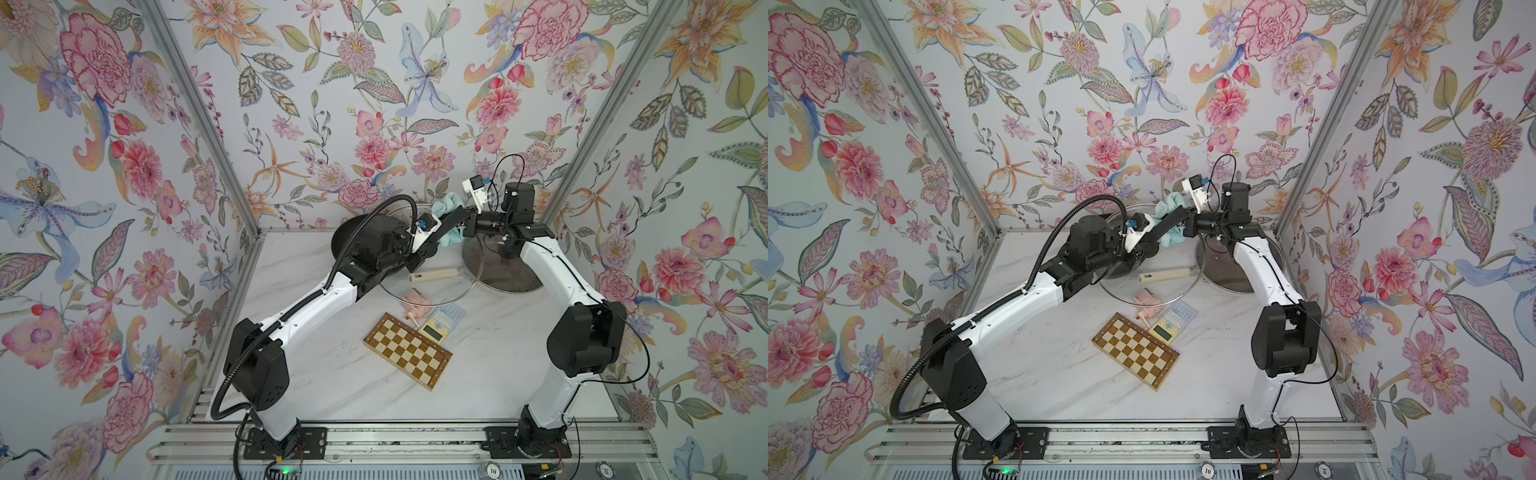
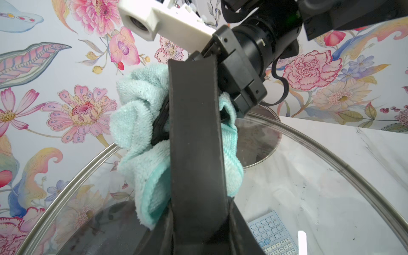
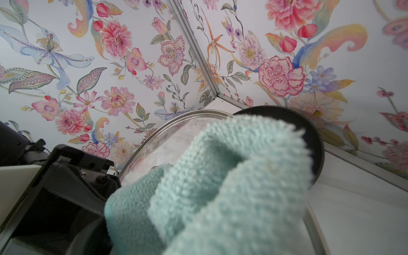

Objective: Wipe the pot lid with a cloth
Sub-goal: Wipe the pot lid.

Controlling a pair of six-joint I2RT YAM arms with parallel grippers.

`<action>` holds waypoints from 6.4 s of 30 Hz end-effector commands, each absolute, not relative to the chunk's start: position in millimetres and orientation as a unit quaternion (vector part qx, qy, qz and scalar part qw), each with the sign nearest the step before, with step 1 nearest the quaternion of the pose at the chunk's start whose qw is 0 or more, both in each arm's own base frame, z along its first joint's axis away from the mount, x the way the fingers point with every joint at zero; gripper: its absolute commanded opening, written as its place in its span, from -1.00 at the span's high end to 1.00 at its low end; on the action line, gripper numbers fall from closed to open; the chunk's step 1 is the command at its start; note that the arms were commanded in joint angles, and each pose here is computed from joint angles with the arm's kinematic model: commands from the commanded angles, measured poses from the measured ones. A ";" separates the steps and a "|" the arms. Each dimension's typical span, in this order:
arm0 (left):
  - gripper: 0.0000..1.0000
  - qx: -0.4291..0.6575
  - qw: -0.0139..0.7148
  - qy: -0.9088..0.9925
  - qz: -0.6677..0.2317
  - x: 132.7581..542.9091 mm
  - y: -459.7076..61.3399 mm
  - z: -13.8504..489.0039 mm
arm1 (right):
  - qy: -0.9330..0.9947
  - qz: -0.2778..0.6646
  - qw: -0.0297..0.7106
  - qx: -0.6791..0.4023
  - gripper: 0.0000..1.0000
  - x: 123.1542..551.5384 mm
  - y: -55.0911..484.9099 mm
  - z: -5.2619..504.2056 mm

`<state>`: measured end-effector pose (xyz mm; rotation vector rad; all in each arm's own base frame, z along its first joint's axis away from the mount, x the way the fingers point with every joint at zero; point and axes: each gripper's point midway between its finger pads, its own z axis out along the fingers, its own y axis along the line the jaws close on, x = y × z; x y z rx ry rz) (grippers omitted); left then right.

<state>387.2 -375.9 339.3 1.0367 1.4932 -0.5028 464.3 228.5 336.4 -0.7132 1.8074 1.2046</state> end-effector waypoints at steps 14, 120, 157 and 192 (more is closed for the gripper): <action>1.00 0.345 0.743 0.548 -0.168 407.9 -357.3 455.2 | 0.839 0.249 0.478 -0.077 0.99 464.0 134.2 287.6; 1.00 0.665 0.601 0.389 -0.213 305.0 -415.0 369.4 | 0.728 0.529 0.216 -0.379 1.00 374.8 342.3 271.6; 1.00 0.596 0.687 0.402 -0.101 335.4 -394.0 394.4 | 0.856 0.294 0.306 -0.297 1.00 440.1 267.2 233.4; 1.00 0.235 0.782 0.573 -0.064 539.9 -243.1 432.6 | 0.766 0.273 0.571 0.115 1.00 417.4 -28.8 347.8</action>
